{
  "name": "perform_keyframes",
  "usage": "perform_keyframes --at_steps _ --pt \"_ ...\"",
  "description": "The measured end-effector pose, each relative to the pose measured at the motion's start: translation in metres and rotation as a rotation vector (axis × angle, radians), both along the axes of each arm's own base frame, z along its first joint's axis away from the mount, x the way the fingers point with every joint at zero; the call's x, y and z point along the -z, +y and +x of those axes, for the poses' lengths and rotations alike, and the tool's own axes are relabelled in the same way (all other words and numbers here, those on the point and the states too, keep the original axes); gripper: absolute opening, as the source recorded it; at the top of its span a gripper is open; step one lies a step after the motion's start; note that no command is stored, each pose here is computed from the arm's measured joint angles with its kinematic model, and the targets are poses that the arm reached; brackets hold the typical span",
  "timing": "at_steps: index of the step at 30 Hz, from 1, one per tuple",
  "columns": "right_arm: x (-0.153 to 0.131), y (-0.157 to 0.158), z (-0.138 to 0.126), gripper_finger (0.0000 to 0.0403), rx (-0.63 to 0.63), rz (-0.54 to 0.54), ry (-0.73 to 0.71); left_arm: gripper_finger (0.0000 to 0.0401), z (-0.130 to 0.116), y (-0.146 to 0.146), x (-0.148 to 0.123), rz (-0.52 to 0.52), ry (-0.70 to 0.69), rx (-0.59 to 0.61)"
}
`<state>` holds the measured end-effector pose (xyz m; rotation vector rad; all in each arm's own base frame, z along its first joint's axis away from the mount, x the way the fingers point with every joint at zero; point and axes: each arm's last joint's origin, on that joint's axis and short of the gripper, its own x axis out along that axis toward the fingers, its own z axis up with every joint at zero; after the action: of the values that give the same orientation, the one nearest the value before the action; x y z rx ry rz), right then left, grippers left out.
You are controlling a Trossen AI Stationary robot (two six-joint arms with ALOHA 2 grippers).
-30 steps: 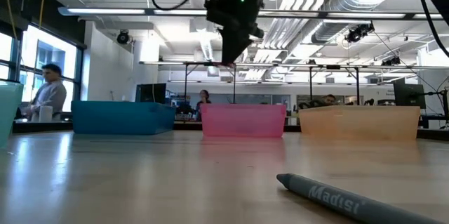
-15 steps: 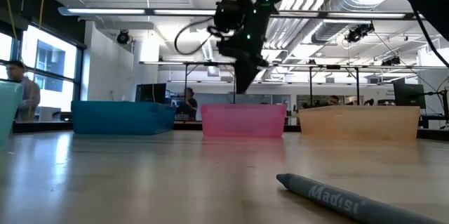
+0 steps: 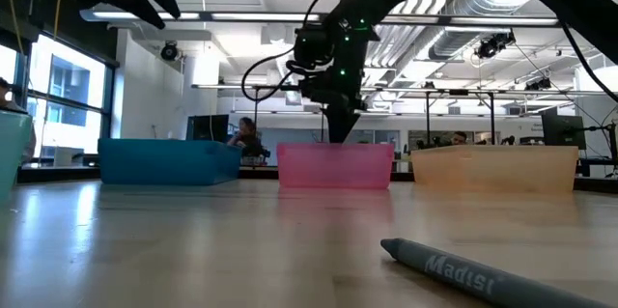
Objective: Sort crayons/erasers/pens/pencils in bins
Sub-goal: Put the pink eraser into the pink bin, then put the gray crayon into the green bin
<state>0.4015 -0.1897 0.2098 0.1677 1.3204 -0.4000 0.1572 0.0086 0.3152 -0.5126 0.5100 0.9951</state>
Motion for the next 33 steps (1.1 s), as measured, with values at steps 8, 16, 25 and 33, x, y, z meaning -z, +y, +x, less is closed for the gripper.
perform_keyframes --at_steps 8,16,25,33 --pt "0.002 -0.003 0.0 0.006 -0.03 -0.013 0.006 0.017 0.022 0.009 0.015 -0.053 0.079 -0.035" --pt "0.002 -0.003 0.0 0.0145 -0.032 -0.014 0.008 0.017 0.038 0.014 0.024 -0.156 0.13 0.056" --pt "-0.028 0.005 -0.007 0.0167 -0.01 -0.032 -0.053 0.017 0.03 0.011 0.012 -0.195 0.033 0.133" --pt "-0.069 0.038 -0.01 0.0151 -0.012 0.053 -0.202 0.017 0.009 0.005 -0.013 -0.107 -0.096 0.259"
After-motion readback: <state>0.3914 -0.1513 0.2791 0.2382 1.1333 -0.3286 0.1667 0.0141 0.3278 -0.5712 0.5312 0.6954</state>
